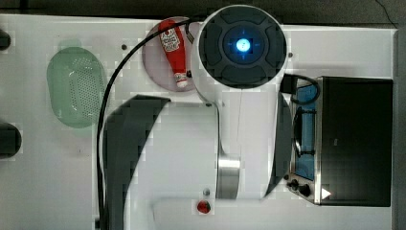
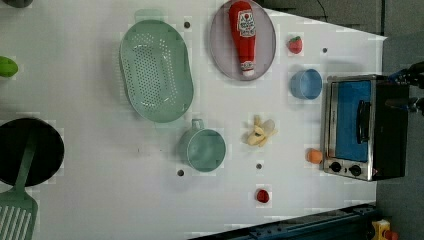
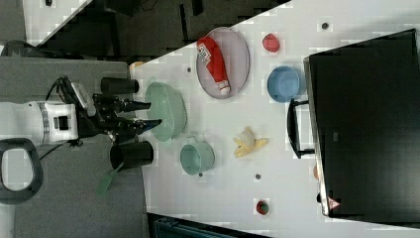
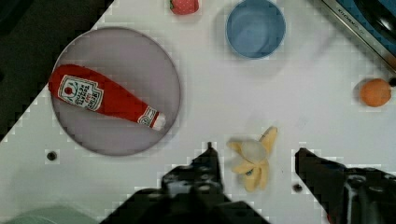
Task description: Pick banana from table and place on oven.
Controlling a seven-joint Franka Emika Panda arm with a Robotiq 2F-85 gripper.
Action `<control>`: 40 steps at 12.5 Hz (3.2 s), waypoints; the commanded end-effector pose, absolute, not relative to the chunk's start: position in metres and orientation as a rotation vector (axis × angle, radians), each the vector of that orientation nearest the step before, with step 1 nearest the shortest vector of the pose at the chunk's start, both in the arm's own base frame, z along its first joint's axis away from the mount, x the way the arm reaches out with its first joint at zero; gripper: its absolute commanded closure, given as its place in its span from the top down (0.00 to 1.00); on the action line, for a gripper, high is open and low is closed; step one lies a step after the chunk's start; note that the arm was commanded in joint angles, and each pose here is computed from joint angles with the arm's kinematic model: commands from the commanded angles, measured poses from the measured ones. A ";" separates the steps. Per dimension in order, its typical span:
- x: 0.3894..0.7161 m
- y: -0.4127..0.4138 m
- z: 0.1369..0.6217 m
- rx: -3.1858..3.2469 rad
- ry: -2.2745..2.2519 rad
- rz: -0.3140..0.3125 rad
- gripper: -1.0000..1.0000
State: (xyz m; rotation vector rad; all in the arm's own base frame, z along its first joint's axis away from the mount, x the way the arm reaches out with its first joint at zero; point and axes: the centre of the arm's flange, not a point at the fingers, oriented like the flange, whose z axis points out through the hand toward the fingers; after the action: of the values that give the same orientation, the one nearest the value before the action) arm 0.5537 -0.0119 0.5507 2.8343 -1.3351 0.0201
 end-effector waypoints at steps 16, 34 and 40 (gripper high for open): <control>0.502 -0.003 0.409 2.819 -1.257 -0.130 1.00; 0.486 0.025 0.160 2.752 -1.460 -0.115 0.72; 0.492 0.026 0.175 2.769 -1.464 -0.073 0.20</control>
State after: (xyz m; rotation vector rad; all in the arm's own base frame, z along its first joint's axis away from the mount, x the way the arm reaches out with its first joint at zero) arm 0.4804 0.0233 0.1535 2.7716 -1.4137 -0.1597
